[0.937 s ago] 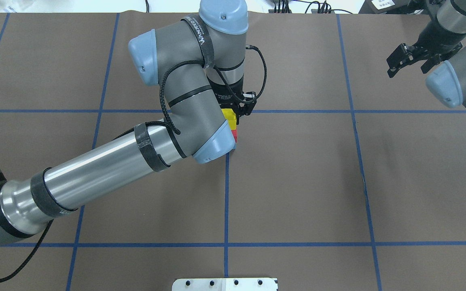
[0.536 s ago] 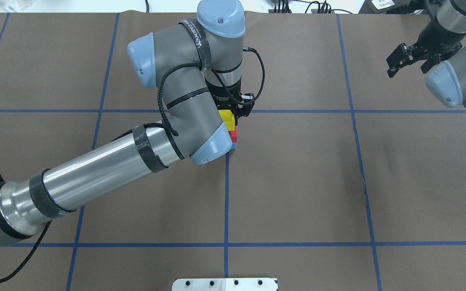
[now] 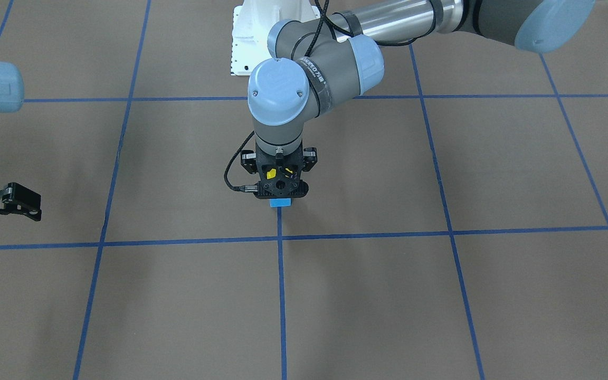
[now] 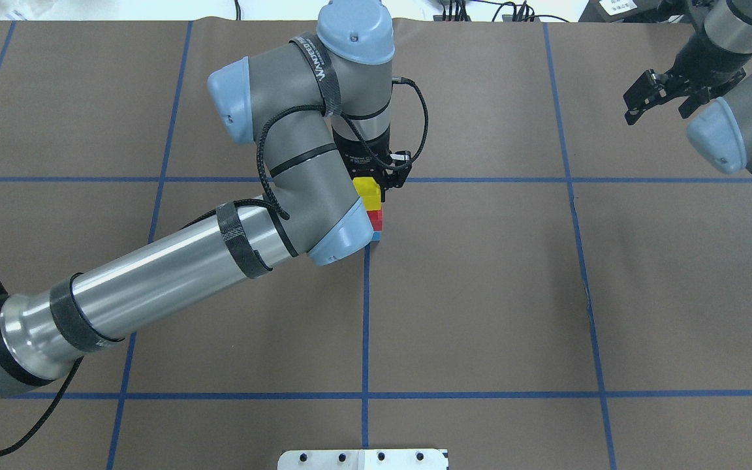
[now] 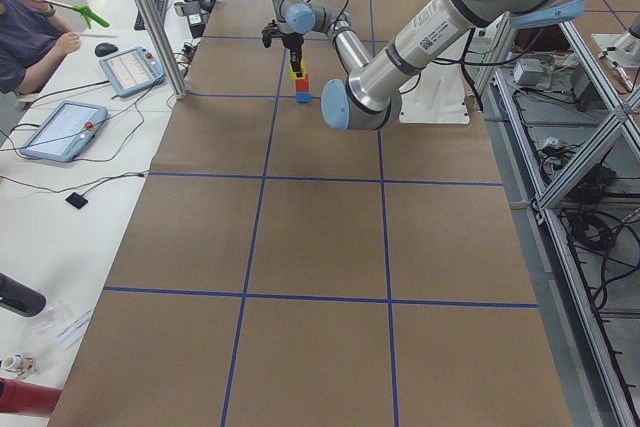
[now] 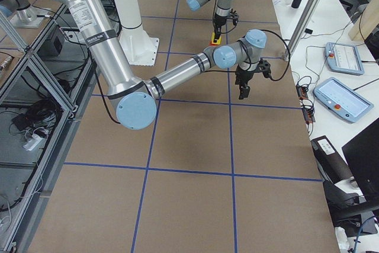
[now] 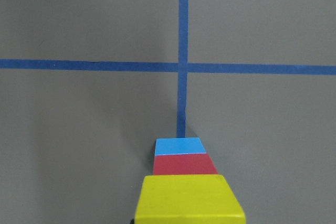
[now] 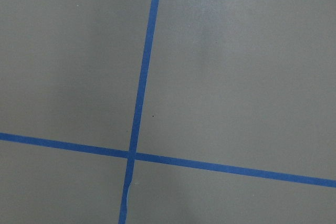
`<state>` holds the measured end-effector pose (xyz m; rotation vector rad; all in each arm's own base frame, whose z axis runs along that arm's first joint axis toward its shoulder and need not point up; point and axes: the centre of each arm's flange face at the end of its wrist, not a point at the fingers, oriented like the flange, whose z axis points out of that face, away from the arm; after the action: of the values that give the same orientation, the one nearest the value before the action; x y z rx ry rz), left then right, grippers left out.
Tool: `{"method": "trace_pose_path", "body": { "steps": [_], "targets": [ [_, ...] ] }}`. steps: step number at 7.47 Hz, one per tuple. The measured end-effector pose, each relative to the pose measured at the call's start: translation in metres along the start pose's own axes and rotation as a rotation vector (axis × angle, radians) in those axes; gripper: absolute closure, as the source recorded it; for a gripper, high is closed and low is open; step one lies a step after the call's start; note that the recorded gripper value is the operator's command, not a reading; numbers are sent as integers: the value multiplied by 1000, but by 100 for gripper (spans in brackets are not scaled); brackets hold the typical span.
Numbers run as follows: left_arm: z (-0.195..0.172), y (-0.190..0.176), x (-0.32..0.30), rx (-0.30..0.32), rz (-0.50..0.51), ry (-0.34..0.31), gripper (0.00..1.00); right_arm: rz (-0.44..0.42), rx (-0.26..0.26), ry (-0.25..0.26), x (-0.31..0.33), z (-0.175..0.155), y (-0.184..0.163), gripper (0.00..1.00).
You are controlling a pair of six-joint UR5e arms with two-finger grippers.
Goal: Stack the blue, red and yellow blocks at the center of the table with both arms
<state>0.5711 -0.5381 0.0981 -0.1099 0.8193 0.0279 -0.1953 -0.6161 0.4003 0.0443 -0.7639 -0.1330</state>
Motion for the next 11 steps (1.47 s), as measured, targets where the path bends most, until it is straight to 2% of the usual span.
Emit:
{"method": "trace_pose_path", "body": {
  "steps": [2,6,8,9,11],
  "targets": [
    [1,-1,-1,0,-6,-2,1,0,0,0,0,0,0,1],
    [-3,1,0,3,-72,3,0,-2,1,-1,0,-1,0,1],
    [-25,2,-5,22,-77,21,0,-4,1,-1,1,-1,0,1],
    [-49,7,-25,43,-73,30,0,-2,4,-2,3,-3,0,1],
    [-79,34,-137,97,12,29,0,6,23,5,14,-12,5,1]
  ]
}}
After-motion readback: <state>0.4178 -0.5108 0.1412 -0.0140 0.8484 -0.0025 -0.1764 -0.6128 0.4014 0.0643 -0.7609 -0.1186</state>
